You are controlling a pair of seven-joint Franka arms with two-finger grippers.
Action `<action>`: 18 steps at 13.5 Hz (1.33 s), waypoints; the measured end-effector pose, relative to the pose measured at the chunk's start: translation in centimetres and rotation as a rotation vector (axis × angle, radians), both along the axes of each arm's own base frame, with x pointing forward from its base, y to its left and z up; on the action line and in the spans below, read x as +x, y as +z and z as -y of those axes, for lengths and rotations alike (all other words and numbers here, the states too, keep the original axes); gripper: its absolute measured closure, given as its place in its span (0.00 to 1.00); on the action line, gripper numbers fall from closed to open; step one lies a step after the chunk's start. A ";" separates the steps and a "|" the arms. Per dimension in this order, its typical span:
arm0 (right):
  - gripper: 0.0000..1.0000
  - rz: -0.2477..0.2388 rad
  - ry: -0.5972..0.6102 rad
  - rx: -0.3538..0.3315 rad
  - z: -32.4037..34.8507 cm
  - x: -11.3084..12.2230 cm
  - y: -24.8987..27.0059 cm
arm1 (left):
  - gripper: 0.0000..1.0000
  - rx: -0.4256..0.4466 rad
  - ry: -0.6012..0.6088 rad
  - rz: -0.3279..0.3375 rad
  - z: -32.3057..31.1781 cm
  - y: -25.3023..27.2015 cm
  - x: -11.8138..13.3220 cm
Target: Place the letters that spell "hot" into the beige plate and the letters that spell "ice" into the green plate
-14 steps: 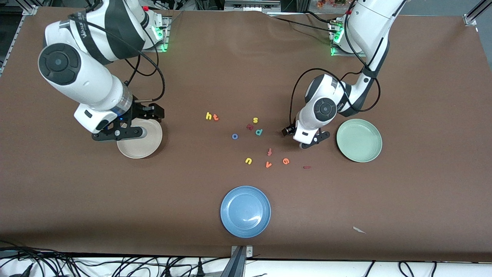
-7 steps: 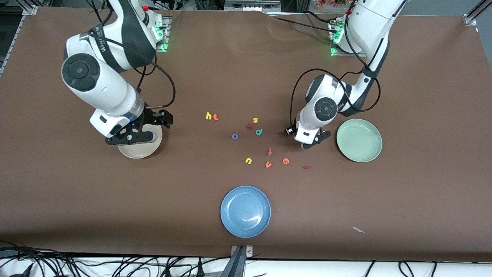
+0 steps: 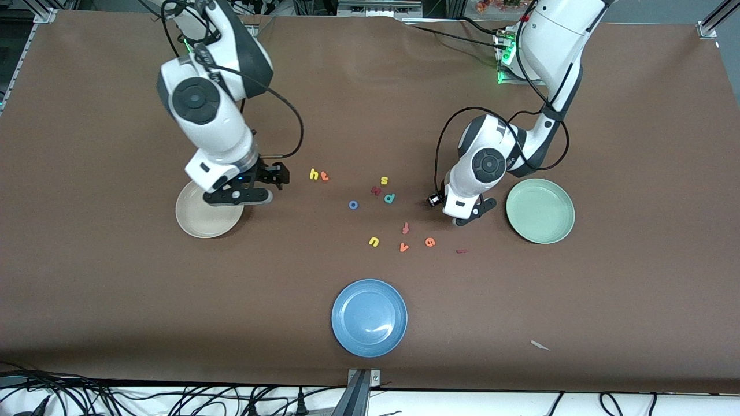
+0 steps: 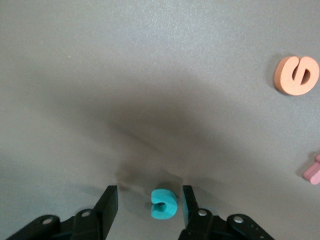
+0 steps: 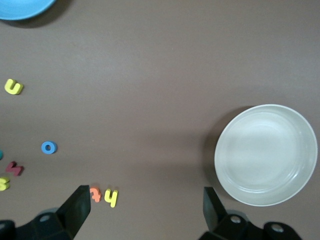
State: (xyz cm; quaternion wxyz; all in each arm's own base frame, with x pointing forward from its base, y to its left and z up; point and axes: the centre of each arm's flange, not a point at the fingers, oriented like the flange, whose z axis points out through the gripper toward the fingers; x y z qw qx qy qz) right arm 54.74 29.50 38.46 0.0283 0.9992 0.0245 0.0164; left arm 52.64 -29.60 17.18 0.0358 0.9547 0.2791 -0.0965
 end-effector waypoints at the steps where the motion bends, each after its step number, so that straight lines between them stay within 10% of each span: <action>1: 0.00 0.009 -0.007 -0.008 -0.8 -1.0 -1.5 | 0.41 0.000 0.002 0.000 0.1 -0.2 0.1; 8: 0.00 0.005 -0.057 0.043 -4.9 -5.3 -8.0 | 0.75 -0.003 0.010 0.004 0.3 -0.1 0.4; 18: 0.00 -0.015 -0.073 0.111 -4.2 -6.4 -16.5 | 0.84 -0.002 0.012 0.000 0.2 0.0 0.5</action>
